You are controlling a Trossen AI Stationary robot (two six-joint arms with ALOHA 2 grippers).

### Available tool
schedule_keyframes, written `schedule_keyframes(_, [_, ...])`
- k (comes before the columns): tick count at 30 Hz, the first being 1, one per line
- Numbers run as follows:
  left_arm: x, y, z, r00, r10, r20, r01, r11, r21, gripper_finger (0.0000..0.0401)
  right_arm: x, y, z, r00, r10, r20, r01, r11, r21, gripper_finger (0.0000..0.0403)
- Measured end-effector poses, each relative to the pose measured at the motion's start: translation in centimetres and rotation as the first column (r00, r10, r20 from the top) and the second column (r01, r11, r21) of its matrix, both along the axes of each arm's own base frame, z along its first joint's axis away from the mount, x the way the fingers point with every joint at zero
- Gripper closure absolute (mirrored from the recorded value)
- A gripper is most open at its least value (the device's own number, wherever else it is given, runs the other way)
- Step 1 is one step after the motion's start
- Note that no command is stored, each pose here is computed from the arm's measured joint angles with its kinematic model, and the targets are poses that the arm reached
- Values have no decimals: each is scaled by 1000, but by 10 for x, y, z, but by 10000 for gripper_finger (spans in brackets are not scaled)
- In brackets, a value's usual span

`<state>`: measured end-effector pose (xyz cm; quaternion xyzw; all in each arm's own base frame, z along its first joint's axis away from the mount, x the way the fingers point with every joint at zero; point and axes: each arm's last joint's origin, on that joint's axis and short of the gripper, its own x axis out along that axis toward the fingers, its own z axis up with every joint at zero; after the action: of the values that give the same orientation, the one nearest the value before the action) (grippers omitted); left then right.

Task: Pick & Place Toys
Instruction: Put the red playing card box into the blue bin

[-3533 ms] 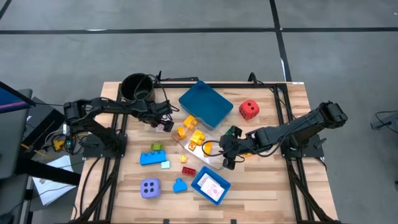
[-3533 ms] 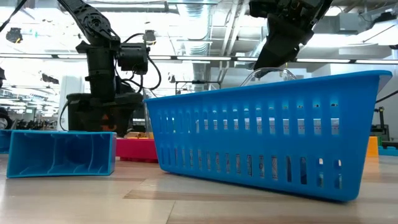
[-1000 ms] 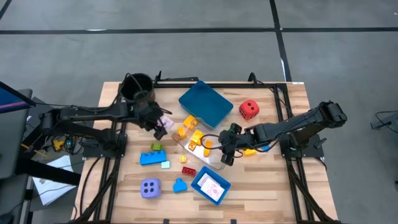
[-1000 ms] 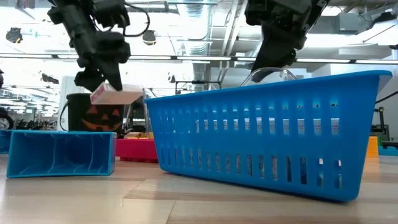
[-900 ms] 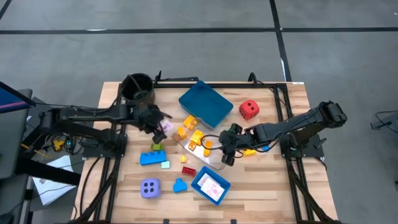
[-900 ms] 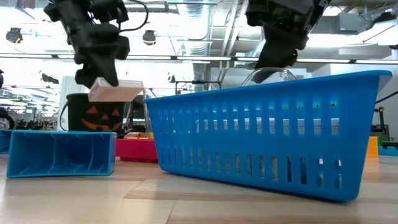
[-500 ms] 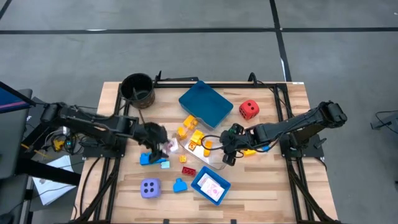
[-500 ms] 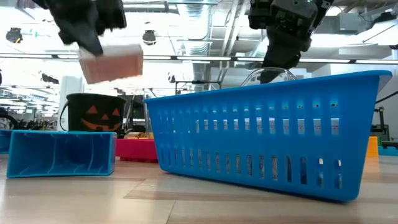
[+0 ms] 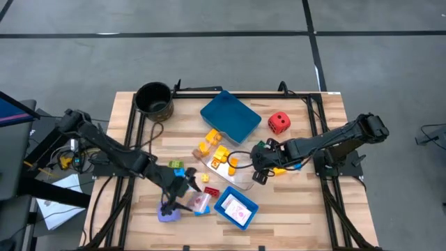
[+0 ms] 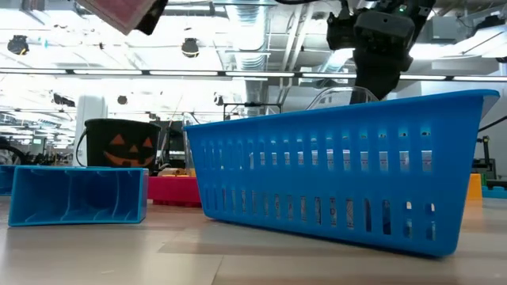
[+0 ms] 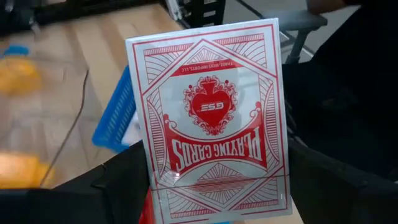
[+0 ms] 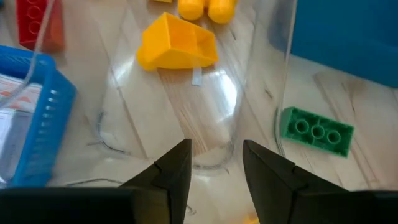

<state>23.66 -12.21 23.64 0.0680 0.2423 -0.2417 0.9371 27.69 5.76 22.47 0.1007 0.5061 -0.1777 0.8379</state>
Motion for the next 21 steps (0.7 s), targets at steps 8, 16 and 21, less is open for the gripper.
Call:
schedule_keyframes(8, [51, -17, 5, 999, -37, -3, 37, 992, 122, 92, -1, 0, -1, 1000, -18, -13, 18, 1000, -1, 267])
schedule_keyframes(16, [100, -34, -1, 994, -100, -46, 108, 972, 209, 88, -6, -2, -2, 998, -35, -58, 34, 999, -25, 267])
schedule_keyframes(21, [121, -41, -8, 990, -124, -72, 139, 951, 277, 91, -8, -3, -2, 996, -49, -68, 48, 999, -27, 267])
